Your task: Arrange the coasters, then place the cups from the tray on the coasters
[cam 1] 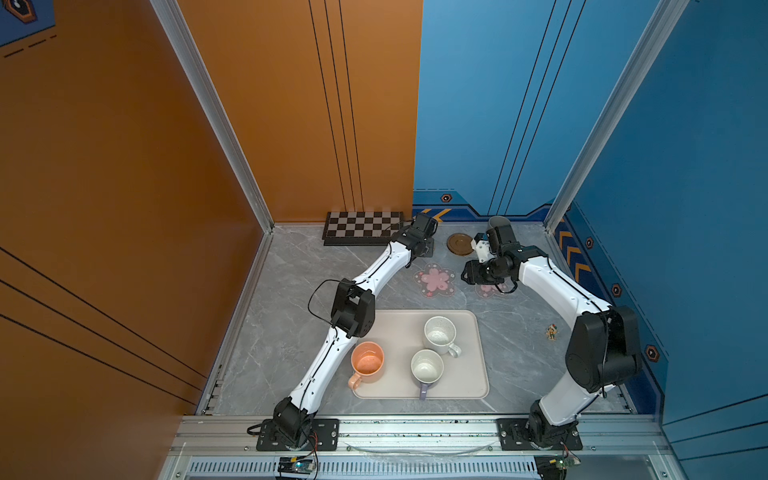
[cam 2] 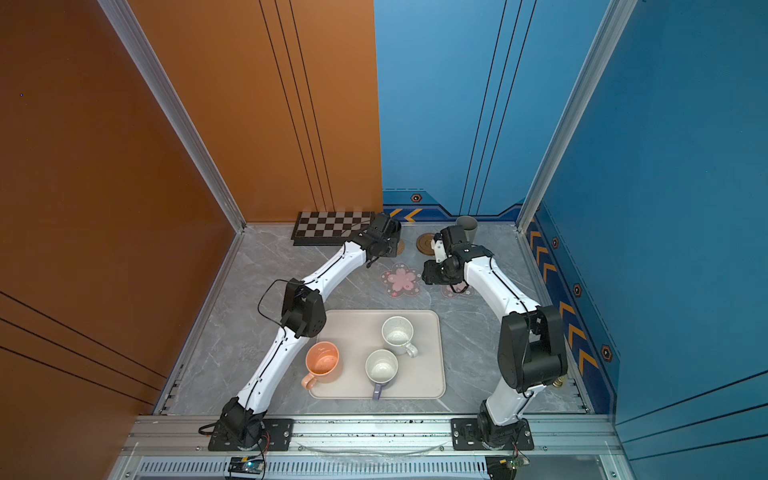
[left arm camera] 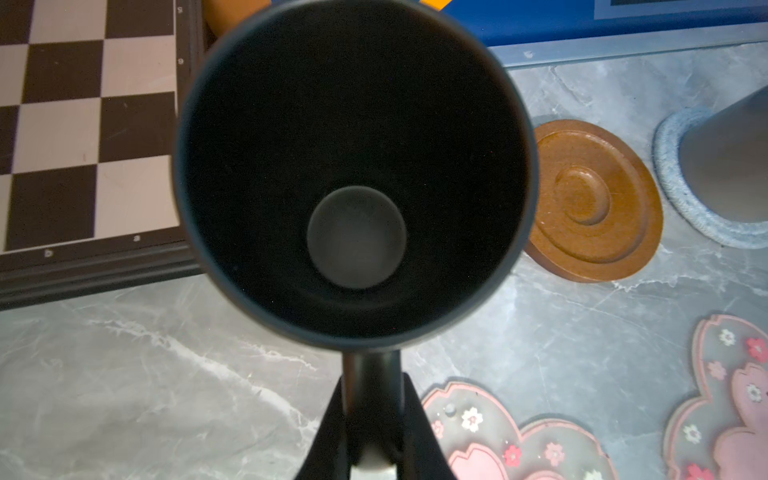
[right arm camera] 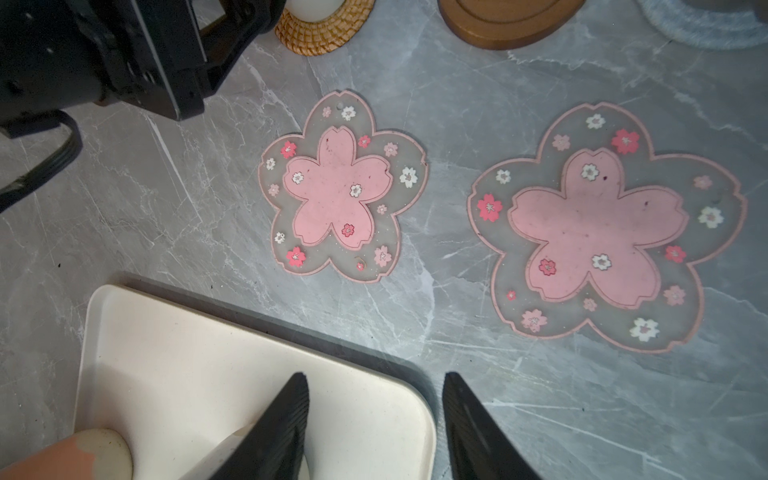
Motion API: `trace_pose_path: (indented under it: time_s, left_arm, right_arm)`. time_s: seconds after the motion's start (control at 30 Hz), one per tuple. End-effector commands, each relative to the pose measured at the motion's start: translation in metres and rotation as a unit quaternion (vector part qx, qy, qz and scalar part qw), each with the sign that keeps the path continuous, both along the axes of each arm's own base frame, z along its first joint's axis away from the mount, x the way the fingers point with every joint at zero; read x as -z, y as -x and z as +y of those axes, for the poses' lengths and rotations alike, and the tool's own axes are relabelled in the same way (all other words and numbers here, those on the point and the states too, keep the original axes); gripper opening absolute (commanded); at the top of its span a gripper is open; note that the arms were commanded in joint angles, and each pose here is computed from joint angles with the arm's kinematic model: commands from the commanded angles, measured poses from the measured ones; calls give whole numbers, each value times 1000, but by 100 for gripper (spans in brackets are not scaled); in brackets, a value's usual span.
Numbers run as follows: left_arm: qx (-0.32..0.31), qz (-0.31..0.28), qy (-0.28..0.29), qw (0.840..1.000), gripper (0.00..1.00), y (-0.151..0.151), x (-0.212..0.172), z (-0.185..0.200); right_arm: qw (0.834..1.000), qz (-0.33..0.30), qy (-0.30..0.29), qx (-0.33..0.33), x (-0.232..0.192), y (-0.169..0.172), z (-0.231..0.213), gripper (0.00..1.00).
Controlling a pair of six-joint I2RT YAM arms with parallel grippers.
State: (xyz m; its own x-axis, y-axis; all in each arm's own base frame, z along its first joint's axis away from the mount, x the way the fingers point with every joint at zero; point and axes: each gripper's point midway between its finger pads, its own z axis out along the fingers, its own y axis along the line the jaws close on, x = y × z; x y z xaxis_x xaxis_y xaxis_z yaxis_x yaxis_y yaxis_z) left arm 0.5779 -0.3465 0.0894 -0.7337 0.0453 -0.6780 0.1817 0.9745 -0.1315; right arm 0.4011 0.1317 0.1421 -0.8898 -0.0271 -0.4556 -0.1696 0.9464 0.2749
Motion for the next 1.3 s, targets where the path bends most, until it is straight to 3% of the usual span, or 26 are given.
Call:
trace_pose_path:
  time_s: [0.0,0.27,0.43,0.6,0.7,1.07,1.27]
  left_arm:
    - [22,27,25,999,13,10,24,-23]
    - [-9,28,6,1000,14,8,24,-2]
    - [-16,40,12,999,33,8,25,7]
    - [-8,41,26,999,44,8,19,2]
    - [-5,34,25,999,45,9,10,0]
    - [15,-10,19,1000,46,27,-62,2]
    - [9,-42,10,999,46,40,-111,27]
  right_arm:
    - [1000,-2,-5,4,0,2,-1,54]
    - [1000,-1,-5,5,1,2,-3,55]
    - [1000,-1,-8,7,0,2,-2,54]
    - [1000,-6,-11,10,-5,4,-3,54]
    - [1000,-11,-10,13,-9,6,-4,55]
    - [999,-32,-20,21,-30,11,-1,55]
    - [998,-46,-19,27,-43,16,3,55]
